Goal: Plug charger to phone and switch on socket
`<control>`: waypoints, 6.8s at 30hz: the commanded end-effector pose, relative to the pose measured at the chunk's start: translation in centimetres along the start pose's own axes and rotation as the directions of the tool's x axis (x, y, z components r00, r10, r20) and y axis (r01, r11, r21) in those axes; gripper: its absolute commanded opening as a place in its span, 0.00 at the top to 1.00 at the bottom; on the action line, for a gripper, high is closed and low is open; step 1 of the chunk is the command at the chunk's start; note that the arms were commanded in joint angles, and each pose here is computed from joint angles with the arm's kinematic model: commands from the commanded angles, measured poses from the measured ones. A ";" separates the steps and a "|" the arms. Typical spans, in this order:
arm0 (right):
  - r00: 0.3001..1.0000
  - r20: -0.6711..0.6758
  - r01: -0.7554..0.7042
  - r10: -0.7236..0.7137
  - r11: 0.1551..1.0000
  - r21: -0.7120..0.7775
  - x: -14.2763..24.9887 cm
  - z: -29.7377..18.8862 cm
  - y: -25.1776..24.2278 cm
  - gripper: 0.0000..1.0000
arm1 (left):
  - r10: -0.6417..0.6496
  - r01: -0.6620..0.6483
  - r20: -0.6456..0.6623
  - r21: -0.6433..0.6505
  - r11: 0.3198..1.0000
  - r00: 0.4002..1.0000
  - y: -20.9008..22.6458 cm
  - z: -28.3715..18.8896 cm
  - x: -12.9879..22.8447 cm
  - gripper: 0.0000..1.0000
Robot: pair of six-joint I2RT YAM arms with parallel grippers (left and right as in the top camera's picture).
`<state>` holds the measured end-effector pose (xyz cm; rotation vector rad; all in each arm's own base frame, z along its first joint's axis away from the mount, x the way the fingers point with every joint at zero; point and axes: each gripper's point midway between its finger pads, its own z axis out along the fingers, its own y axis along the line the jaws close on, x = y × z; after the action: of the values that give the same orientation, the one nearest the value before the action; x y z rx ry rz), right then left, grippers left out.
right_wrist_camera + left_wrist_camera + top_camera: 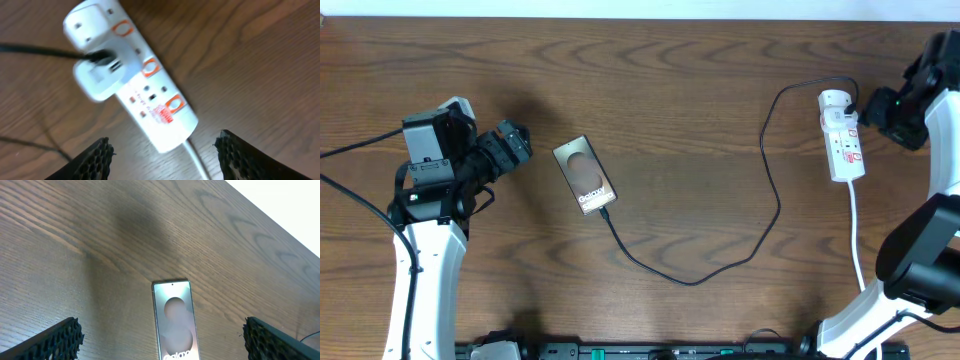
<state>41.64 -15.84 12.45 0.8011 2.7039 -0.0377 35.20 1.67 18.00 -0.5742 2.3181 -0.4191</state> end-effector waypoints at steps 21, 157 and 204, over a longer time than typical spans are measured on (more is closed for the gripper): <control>0.999 -0.006 -0.049 0.049 0.999 0.022 0.1 10.8 -2.7 0.34 | 0.007 -0.007 0.006 -0.009 1.000 1.000 0.2 -0.1 -0.2 0.02; 0.973 0.186 0.180 -0.138 0.955 -0.236 3.6 -13.6 5.5 0.28 | 0.007 -0.007 0.006 -0.009 1.000 1.000 0.2 -0.1 -0.2 0.01; 0.969 0.188 0.204 -0.163 0.951 -0.230 3.7 -13.6 5.5 0.27 | 0.007 -0.007 0.006 -0.009 1.000 1.000 0.2 -0.1 -0.2 0.02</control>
<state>37.78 -8.13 24.02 0.4809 2.5553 0.1849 35.19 1.67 17.99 -0.5743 2.3184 -0.4191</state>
